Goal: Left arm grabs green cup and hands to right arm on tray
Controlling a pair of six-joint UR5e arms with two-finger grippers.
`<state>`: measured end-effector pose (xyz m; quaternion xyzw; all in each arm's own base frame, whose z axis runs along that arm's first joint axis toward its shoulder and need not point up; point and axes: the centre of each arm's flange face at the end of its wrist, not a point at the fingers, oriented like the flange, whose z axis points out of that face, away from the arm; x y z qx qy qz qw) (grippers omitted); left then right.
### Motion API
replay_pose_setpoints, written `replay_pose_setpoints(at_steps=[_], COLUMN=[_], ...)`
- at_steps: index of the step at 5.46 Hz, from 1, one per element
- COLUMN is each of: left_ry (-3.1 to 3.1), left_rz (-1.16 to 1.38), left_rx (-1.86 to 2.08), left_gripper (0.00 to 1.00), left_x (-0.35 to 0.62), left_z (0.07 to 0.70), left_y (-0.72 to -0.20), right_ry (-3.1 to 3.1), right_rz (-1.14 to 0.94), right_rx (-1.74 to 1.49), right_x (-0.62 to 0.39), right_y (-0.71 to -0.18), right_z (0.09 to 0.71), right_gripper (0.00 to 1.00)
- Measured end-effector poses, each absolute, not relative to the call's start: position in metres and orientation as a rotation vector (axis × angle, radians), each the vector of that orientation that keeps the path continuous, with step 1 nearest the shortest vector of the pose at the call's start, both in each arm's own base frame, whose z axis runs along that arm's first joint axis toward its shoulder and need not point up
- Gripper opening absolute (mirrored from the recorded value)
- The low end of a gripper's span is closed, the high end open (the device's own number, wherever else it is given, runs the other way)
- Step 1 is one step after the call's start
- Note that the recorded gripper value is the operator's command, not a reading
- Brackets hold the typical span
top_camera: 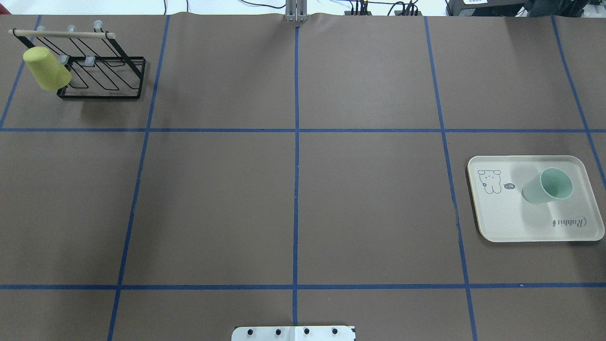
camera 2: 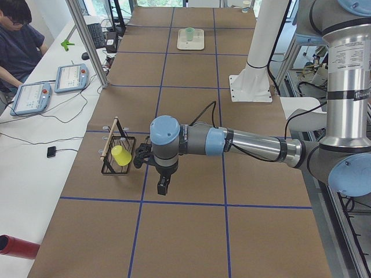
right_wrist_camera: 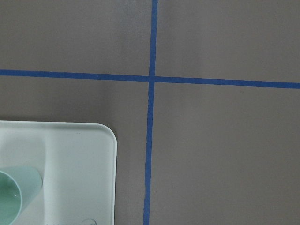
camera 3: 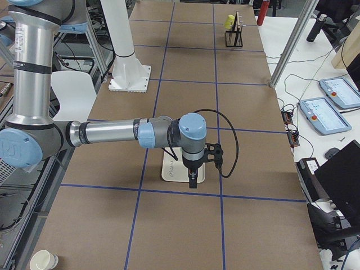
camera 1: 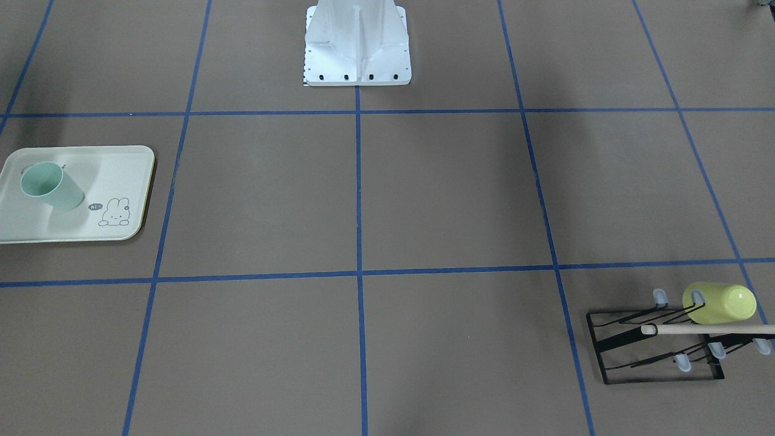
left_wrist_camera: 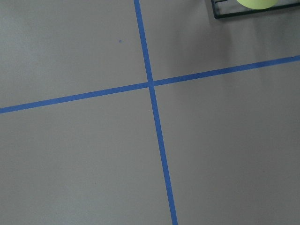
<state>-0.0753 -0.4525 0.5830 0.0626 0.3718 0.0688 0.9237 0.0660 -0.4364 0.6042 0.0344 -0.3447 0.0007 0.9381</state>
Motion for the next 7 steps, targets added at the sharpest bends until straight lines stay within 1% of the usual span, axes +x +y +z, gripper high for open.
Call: replay_pose_setpoints(at_steps=[7], left_ry=[0.762], left_rz=[0.145], left_rx=[0.135], left_gripper=[1.00], left_x=[-0.0752], left_z=[0.5798], left_y=[-0.4541], right_ry=[-0.700], right_rz=[0.000], right_rx=[0.065], right_x=[0.0650], right_y=[-0.4366], right_z=[0.6073], right_gripper=[1.00])
